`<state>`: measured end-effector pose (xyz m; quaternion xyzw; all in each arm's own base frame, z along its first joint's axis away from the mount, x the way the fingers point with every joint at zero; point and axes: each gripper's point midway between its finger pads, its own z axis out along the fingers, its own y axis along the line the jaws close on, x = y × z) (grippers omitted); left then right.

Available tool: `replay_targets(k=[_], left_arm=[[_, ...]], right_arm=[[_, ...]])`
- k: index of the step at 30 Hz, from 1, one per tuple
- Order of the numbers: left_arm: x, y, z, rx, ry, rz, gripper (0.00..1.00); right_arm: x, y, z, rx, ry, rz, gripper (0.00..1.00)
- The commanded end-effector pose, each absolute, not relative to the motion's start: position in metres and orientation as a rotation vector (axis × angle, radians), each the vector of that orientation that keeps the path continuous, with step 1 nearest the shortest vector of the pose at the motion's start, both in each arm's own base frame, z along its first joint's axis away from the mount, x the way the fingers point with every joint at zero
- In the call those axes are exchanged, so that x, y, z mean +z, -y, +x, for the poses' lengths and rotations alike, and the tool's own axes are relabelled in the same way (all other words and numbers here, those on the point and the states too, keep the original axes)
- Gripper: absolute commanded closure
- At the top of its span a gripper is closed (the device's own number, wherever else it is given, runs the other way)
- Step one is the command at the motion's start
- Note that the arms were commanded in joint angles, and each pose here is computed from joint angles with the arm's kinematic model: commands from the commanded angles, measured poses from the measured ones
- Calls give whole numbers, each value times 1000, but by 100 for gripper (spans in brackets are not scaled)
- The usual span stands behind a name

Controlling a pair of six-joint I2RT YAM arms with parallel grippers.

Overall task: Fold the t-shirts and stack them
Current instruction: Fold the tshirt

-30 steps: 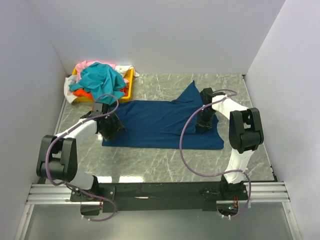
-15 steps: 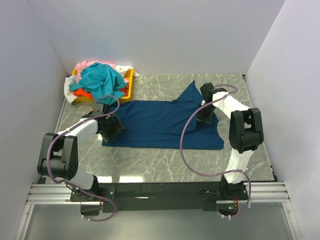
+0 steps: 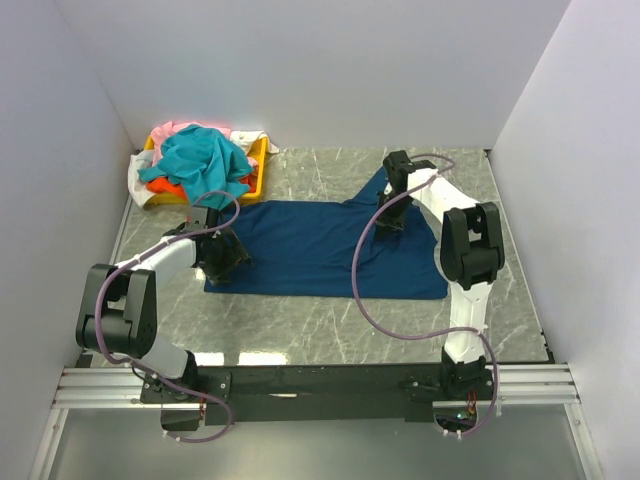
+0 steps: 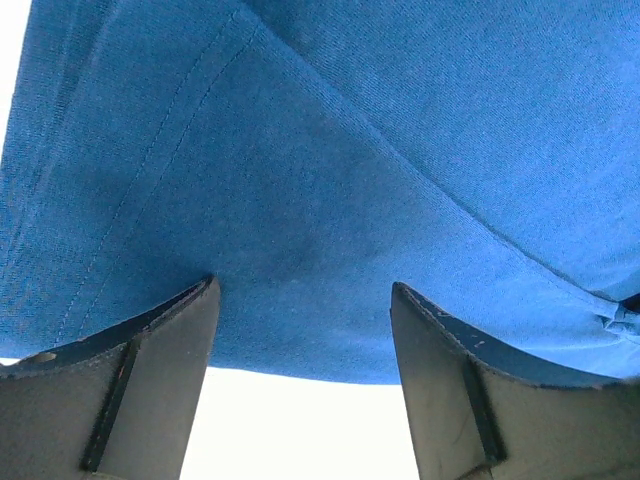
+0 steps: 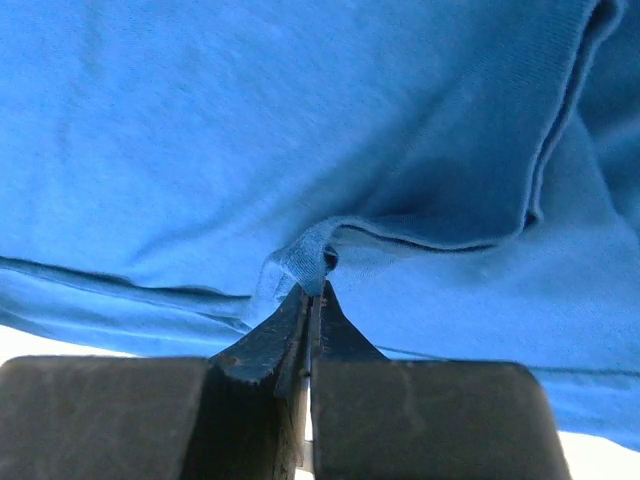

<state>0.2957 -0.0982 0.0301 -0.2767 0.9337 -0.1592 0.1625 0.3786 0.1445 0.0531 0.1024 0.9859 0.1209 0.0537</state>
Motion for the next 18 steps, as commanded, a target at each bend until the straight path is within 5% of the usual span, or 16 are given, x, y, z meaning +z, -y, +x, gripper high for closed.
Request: replay_targets(k=[1, 18], left_arm=[[26, 93, 288, -409, -2676, -765, 25], [20, 93, 280, -404, -2699, -766, 25]], right_arm=[[65, -157, 387, 415, -2980, 293, 100], [70, -191, 400, 564, -2963, 233, 96]])
